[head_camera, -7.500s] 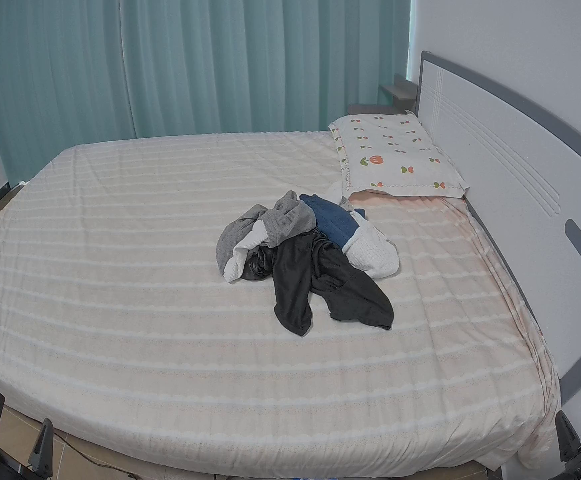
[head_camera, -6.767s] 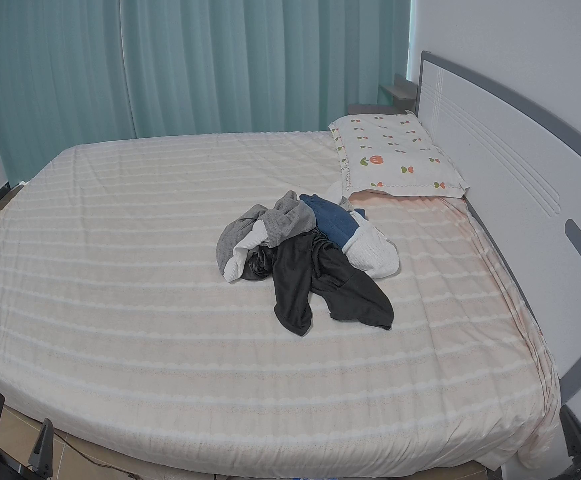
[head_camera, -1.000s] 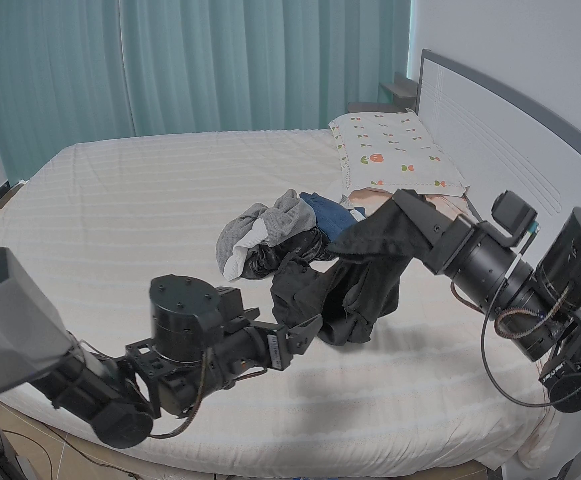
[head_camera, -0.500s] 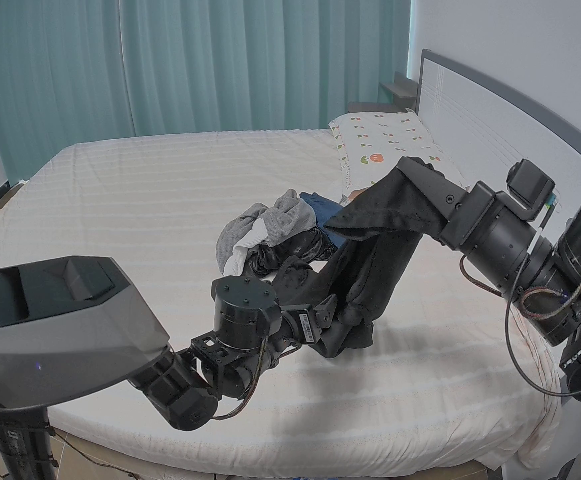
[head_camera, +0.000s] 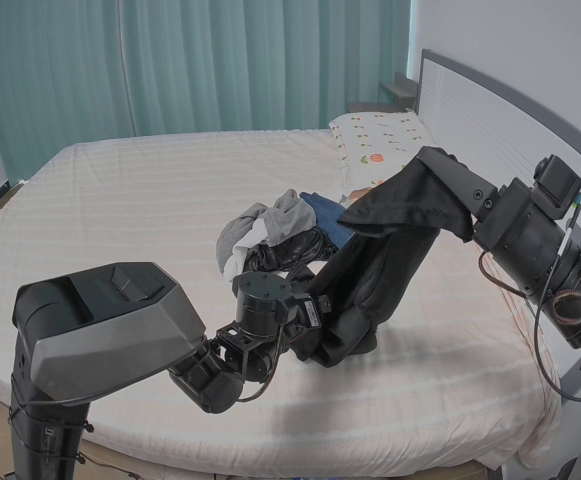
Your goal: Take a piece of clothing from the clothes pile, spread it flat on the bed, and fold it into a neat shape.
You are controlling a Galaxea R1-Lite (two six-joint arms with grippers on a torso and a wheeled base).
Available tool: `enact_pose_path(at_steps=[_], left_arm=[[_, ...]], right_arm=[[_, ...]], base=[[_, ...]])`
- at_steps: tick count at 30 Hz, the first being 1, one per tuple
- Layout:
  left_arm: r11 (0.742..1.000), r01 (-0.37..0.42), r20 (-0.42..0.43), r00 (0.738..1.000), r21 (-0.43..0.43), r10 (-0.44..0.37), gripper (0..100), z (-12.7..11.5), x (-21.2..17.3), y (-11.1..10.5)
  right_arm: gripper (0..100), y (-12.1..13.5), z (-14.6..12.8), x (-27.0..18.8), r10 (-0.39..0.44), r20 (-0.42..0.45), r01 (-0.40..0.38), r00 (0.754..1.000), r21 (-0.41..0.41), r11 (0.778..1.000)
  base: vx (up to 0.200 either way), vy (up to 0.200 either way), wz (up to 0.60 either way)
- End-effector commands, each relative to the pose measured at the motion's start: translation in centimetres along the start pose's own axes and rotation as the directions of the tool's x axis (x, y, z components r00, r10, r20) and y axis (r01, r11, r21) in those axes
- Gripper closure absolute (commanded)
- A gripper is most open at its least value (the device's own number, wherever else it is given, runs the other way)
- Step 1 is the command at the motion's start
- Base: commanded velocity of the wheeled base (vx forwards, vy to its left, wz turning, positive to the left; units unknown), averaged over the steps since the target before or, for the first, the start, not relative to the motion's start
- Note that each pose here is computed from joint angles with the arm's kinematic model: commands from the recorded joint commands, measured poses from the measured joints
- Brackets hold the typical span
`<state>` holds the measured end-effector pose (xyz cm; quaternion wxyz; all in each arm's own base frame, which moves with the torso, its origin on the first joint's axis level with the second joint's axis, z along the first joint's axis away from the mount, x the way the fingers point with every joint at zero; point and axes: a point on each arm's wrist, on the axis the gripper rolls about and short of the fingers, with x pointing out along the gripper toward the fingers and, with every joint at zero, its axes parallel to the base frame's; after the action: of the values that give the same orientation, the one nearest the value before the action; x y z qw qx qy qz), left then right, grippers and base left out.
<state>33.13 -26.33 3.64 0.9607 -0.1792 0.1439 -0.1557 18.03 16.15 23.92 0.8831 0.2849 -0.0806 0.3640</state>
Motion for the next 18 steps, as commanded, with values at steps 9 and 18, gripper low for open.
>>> enact_pose_path(at_steps=[9, 18], left_arm=[[0.992, -0.025, -0.036, 0.999, -0.125, 0.021, 0, -1.3, 0.3, 0.8], [0.961, -0.073, -0.07, 0.996, -0.267, 0.056, 0, -1.9, 1.0, 2.9]], right_arm=[[100, 1.0, 3.2, 0.5, 0.053, 0.114, -0.052, 0.992, -0.015, 0.999], [100, -0.2, 2.2, 0.4, 0.014, 0.073, -0.014, 0.997, 0.0, 1.0]], base=[[0.0, 0.0, 0.0], [0.0, 0.0, 0.0]])
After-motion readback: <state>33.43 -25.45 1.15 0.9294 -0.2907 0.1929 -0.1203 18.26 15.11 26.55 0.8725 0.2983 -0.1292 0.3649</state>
